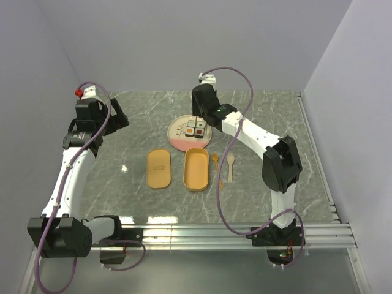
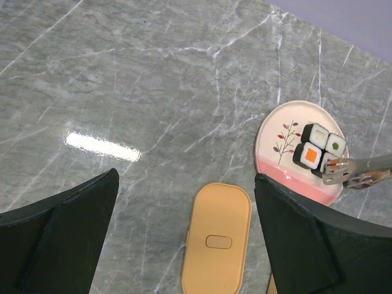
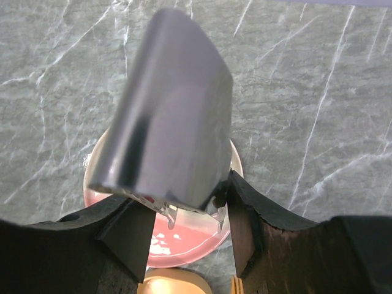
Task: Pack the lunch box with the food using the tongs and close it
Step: Pick up the food using the clamp
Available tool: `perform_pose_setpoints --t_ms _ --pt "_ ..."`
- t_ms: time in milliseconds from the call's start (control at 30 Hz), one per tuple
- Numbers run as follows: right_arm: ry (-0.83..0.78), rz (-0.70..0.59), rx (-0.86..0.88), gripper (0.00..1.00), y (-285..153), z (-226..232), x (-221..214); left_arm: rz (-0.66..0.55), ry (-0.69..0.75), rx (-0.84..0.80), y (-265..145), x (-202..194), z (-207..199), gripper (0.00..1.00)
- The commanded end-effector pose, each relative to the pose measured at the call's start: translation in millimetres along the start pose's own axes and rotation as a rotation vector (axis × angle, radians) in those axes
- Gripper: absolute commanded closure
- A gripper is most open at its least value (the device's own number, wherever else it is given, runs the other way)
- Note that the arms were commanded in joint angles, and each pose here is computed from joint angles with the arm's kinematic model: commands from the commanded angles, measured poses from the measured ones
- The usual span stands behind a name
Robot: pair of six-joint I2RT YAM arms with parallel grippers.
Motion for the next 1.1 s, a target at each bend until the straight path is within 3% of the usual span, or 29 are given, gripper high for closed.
perform_pose_setpoints --t_ms 0,533,1067 --pt "0.055 -0.062 -0.012 0.46 -10 -3 20 -0.043 0.005 -0.011 -6 16 -6 0.01" --pt "0.096 -0.078 0.007 0.46 -23 -3 29 -0.038 0.007 -0.026 -4 13 -8 0.01" --pt "0.075 -0.039 -0.006 0.46 -14 -1 12 -0.034 0.013 -0.026 -3 11 -7 0.01"
Point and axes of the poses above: each gripper's point midway between its finger pads, its own y axis out along the fingers, its own z axis along the line the jaws close on, x = y × z, the point moved 1 cm from there along -y, back along the fingers, and after that the axes turned 5 degrees about -y, right-handed, at the moved point
